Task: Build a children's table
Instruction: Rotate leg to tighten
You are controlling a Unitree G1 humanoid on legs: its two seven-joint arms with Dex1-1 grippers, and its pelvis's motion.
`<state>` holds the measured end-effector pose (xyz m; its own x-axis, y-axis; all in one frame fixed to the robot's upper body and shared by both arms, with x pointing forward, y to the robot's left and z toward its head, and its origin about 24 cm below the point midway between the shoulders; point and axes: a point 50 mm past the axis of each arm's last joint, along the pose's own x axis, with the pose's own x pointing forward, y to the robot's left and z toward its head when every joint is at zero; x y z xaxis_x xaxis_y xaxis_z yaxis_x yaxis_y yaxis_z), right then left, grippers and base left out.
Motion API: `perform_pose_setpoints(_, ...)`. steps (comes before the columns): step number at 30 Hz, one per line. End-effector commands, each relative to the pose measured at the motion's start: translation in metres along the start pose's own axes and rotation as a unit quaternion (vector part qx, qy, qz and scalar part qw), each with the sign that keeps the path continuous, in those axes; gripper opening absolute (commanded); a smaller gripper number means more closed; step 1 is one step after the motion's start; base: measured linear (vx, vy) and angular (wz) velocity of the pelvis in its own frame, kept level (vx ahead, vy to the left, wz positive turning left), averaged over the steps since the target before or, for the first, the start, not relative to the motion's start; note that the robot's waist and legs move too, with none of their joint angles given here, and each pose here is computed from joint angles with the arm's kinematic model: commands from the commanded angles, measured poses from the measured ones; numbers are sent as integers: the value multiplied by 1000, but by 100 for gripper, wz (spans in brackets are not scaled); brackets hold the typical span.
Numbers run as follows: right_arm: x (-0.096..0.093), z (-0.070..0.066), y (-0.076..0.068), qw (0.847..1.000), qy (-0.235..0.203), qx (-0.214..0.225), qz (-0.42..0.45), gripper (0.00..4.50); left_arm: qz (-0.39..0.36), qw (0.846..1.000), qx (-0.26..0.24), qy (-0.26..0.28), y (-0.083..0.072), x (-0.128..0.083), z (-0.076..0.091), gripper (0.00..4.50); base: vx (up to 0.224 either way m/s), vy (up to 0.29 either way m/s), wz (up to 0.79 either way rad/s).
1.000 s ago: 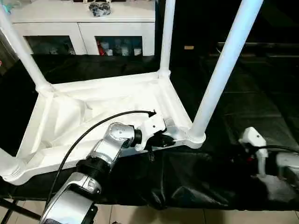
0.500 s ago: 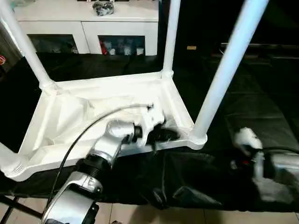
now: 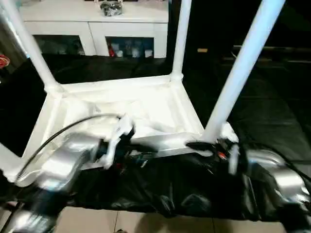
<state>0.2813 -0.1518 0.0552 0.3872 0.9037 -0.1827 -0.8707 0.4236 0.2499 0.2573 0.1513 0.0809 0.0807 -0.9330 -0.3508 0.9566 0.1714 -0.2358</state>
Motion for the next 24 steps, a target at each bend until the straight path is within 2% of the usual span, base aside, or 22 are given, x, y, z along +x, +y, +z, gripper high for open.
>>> perform_pose_setpoints(1,11,2,-6,999,-20,-1,-49,327,31,999,15,19,0,-2,-1,229,0,0,0)
perform_pose_setpoints(3,22,3,-7,996,-37,6,-78,327,48,998,15,30,0,-2,-6,252,0,0,0)
perform_pose_setpoints(6,42,4,-8,990,-71,29,-121,327,69,997,13,45,-1,-1,-12,262,0,0,0)
perform_pose_setpoints(8,61,5,-10,978,-92,43,-180,327,87,995,11,52,-4,-1,-14,280,0,0,0)
perform_pose_setpoints(9,61,5,-10,978,-92,43,-180,327,87,995,11,52,-4,-1,-14,294,0,0,0)
perform_pose_setpoints(10,65,6,-11,974,-101,54,-197,327,95,994,10,53,-4,-2,-14,302,0,0,0)
perform_pose_setpoints(12,70,9,-16,962,-109,46,-245,327,105,992,12,61,-4,-3,-16,304,0,0,0)
perform_pose_setpoints(13,71,10,-17,960,-109,47,-253,327,107,992,11,63,-5,-3,-17,312,0,0,0)
perform_pose_setpoints(14,71,11,-24,948,-114,54,-292,327,114,991,12,74,-5,-3,-21,326,0,0,0)
perform_pose_setpoints(16,68,13,-31,937,-122,64,-322,327,124,989,17,83,-5,-3,-24,345,0,0,0)
perform_pose_setpoints(18,66,15,-35,931,-124,61,-338,327,133,987,20,86,-4,-3,-25,348,0,0,0)
perform_pose_setpoints(19,65,15,-36,930,-124,60,-342,327,135,987,20,87,-4,-3,-25,365,0,0,0)
perform_pose_setpoints(20,60,17,-44,921,-123,55,-367,327,146,985,24,94,-2,-3,-26,365,0,0,0)
perform_pose_setpoints(21,55,18,-49,914,-126,53,-382,327,143,984,23,101,-2,-3,-27,387,0,0,0)
perform_pose_setpoints(22,55,18,-49,914,-126,53,-382,327,143,984,23,101,-2,-3,-27,389,0,0,0)
perform_pose_setpoints(24,44,22,-59,902,-130,45,-410,327,163,981,29,97,1,-3,-26,401,0,0,0)
